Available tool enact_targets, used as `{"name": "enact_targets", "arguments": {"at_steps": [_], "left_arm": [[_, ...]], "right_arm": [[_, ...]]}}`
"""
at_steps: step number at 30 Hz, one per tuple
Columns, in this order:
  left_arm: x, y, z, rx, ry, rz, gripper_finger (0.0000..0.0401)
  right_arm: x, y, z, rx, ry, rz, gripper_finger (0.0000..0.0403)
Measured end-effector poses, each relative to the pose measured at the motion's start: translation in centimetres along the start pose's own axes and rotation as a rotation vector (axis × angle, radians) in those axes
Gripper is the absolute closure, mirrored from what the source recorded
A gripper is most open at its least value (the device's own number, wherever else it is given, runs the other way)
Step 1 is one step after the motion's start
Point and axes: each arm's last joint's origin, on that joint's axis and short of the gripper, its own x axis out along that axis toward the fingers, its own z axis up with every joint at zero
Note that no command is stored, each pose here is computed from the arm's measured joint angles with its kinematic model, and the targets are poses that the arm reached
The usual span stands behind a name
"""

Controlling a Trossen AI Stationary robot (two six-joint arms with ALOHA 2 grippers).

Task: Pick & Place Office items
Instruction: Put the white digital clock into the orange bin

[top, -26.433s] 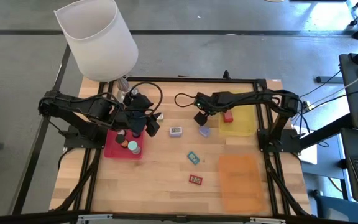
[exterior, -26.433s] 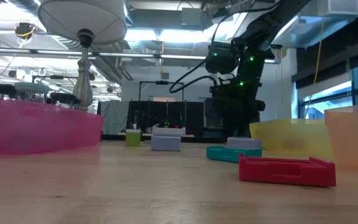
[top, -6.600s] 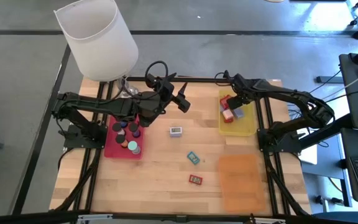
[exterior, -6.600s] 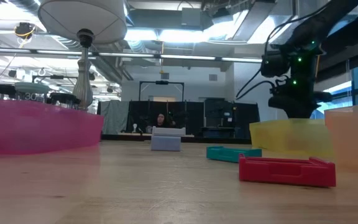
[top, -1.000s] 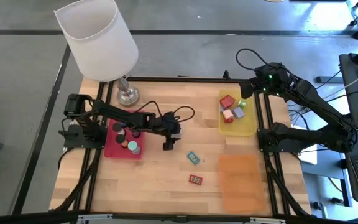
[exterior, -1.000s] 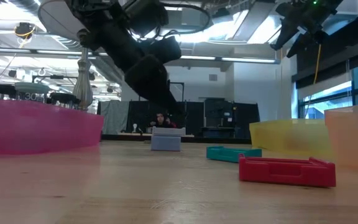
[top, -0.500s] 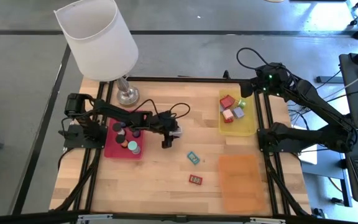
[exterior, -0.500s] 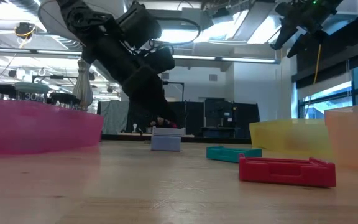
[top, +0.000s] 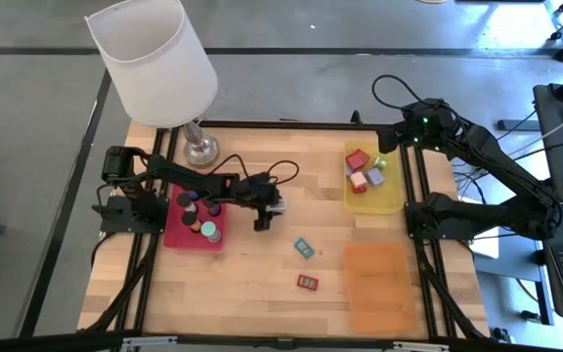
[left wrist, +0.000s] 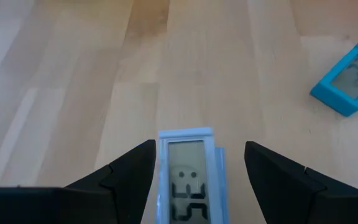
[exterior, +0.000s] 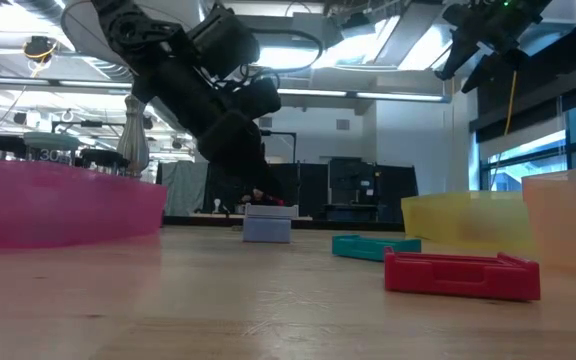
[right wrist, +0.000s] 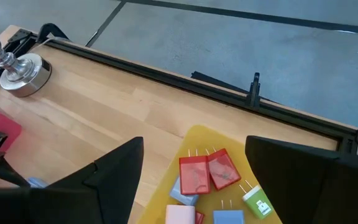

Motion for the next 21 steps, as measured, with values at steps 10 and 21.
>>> {"name": "enact_targets", "arguments": {"at_steps": [10, 21], "left_arm": [[0.0, 0.4, -0.2, -0.023, 0.007, 0.015, 0.0174], [0.1, 0.5, -1.5, -0.101, -0.01, -0.001, 0.0174]], "right_arm": [[0.0, 0.0, 0.0, 0.0, 0.0, 0.0, 0.0117], [0.0, 0.0, 0.0, 0.0, -0.001, -0.003, 0.0117]]}}
